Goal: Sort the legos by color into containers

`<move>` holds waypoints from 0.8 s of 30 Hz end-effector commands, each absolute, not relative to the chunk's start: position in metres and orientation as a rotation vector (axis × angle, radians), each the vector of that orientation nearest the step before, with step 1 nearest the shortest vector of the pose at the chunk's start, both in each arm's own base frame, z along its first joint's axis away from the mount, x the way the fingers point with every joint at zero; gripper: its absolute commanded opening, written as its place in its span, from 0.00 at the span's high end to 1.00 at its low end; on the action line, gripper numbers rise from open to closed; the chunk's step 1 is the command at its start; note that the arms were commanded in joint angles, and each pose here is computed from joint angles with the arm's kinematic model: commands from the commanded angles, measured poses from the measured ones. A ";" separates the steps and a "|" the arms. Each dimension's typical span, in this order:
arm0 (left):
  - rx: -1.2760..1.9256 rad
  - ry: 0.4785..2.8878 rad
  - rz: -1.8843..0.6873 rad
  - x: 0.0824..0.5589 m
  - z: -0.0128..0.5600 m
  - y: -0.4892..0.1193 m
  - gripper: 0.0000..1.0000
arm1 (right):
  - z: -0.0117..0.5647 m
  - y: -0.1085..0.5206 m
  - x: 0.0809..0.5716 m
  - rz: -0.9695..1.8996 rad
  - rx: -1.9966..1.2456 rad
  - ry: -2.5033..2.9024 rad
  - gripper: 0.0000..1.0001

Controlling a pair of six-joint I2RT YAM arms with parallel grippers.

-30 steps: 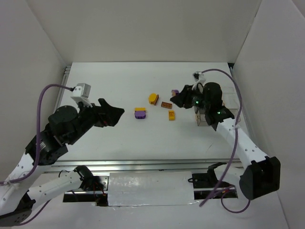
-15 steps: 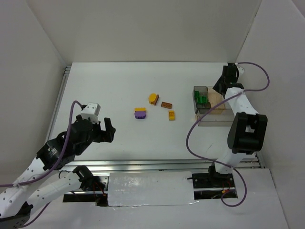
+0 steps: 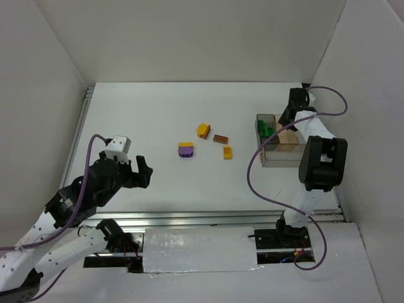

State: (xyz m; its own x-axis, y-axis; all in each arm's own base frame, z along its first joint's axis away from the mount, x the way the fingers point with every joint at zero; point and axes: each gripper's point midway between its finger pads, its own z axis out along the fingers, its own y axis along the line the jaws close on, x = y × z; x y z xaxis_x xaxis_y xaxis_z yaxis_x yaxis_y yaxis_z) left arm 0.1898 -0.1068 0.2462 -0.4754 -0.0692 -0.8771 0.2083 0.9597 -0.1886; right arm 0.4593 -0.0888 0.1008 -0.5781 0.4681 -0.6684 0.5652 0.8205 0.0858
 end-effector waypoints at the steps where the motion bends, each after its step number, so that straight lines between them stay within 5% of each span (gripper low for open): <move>1: 0.119 1.995 -0.355 0.193 0.257 -0.111 0.00 | 0.109 -0.089 0.462 -0.176 0.767 2.272 0.56; 3: 0.121 1.994 -0.356 0.192 0.257 -0.111 0.00 | 0.113 -0.090 0.461 -0.174 0.770 2.259 0.54; 4: 0.121 1.992 -0.359 0.192 0.258 -0.111 0.00 | 0.114 -0.090 0.461 -0.175 0.772 2.256 0.23; 5: 0.121 1.995 -0.354 0.192 0.256 -0.111 0.00 | 0.117 -0.091 0.460 -0.176 0.777 2.251 0.11; 14: 0.115 2.060 -0.293 0.203 0.245 -0.116 0.01 | 0.157 -0.070 0.457 -0.033 0.782 2.200 0.11; 20: 0.040 2.237 -0.230 0.229 0.220 -0.144 0.00 | 0.218 0.032 0.416 0.314 0.562 2.134 0.10; 21: 0.040 2.258 -0.251 0.233 0.216 -0.153 0.00 | 0.224 0.053 0.407 0.411 0.507 2.136 0.00; 24: -0.008 2.283 -0.257 0.261 0.202 -0.180 0.00 | 0.231 0.092 0.367 0.540 0.396 2.141 0.00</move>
